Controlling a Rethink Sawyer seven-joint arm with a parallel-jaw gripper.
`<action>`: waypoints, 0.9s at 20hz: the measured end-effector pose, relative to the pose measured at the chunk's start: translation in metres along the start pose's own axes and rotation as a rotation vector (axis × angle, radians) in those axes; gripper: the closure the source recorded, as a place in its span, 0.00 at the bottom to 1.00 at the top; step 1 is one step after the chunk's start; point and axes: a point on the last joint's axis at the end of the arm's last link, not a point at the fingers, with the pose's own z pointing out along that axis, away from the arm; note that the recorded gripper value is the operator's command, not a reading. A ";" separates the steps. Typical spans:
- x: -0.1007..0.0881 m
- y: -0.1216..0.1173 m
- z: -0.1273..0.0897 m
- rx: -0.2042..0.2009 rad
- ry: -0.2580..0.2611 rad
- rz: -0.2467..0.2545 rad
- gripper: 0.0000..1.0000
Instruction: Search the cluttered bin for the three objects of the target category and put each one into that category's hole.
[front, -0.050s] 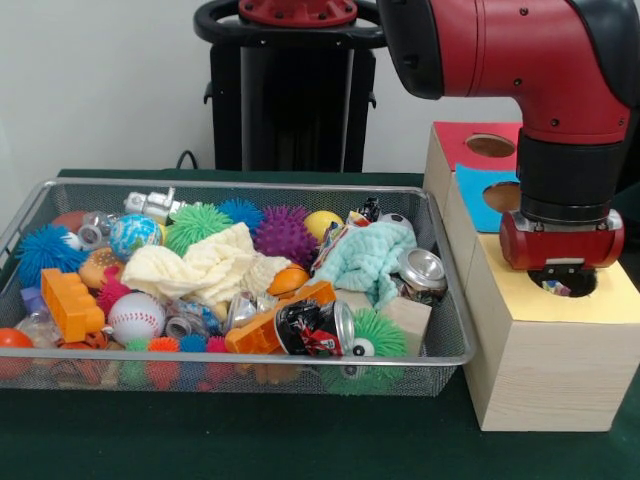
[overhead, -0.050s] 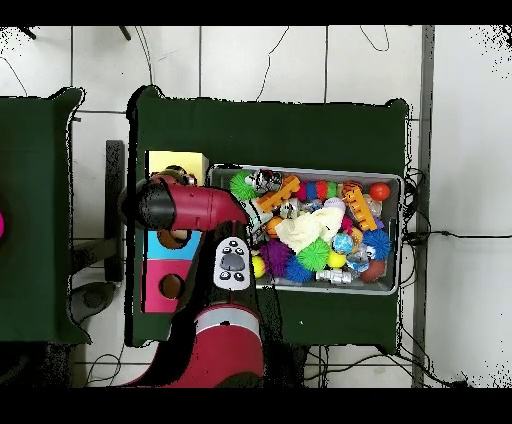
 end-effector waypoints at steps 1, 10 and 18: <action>0.000 0.000 0.000 0.000 0.001 0.000 1.00; 0.001 -0.001 0.000 0.002 0.007 0.000 1.00; 0.000 -0.001 -0.001 0.001 0.010 0.000 1.00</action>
